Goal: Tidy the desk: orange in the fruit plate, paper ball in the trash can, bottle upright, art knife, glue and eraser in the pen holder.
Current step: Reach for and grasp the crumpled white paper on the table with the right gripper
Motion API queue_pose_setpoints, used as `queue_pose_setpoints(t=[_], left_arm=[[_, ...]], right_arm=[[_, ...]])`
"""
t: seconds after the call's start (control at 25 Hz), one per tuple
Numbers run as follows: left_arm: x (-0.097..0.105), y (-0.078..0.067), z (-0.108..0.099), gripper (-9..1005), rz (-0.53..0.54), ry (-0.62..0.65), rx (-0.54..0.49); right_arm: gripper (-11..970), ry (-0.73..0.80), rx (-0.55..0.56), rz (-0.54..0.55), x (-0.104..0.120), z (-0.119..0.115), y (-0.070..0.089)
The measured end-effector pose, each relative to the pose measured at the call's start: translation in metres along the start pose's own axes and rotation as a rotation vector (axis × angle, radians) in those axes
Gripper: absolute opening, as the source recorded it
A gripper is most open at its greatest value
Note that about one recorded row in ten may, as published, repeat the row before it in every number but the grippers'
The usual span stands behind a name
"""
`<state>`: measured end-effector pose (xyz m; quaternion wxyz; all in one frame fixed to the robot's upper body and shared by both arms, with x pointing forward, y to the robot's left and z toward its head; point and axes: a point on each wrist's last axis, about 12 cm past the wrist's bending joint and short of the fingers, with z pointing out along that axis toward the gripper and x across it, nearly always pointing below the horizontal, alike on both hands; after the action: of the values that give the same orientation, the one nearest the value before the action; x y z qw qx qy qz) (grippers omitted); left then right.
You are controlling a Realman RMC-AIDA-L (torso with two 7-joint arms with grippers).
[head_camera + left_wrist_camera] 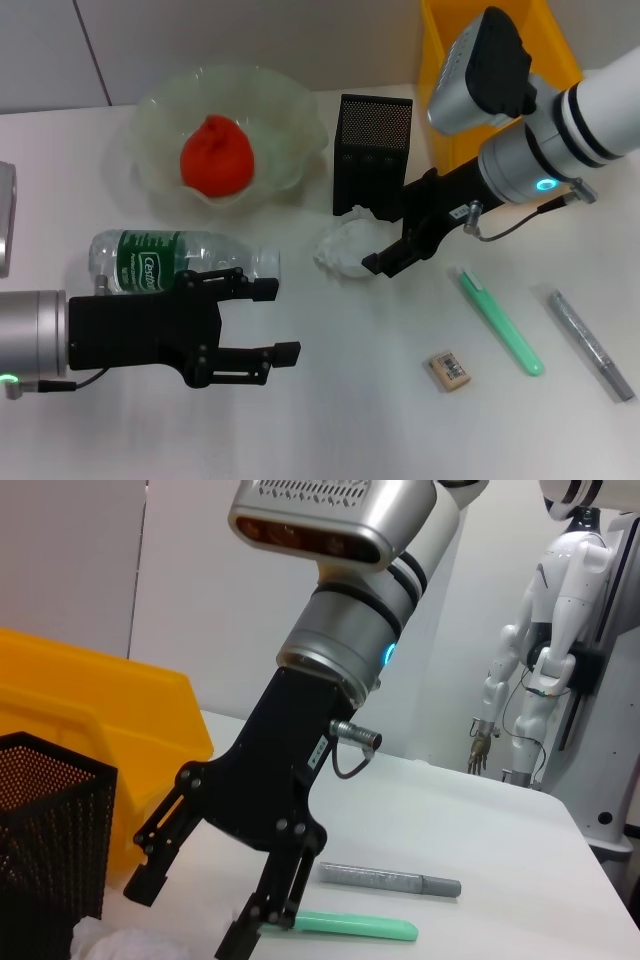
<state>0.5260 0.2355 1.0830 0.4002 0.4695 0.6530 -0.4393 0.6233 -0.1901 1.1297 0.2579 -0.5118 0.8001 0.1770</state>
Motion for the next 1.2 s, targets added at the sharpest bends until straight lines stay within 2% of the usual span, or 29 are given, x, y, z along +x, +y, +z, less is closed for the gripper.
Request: queue_pose_setpoints(t=[0.56,1.2], left_arm=[[-0.001,0.001,-0.002,788,0.002,-0.005,-0.009],[-0.002,0.002,-0.002,779,0.009,-0.005,-0.011]], right_arm=[[817,-0.029,0.015,-0.020,0.007,0.016,0.001],[817,-0.022,0.011,-0.020,0.012,0.023,0.004]])
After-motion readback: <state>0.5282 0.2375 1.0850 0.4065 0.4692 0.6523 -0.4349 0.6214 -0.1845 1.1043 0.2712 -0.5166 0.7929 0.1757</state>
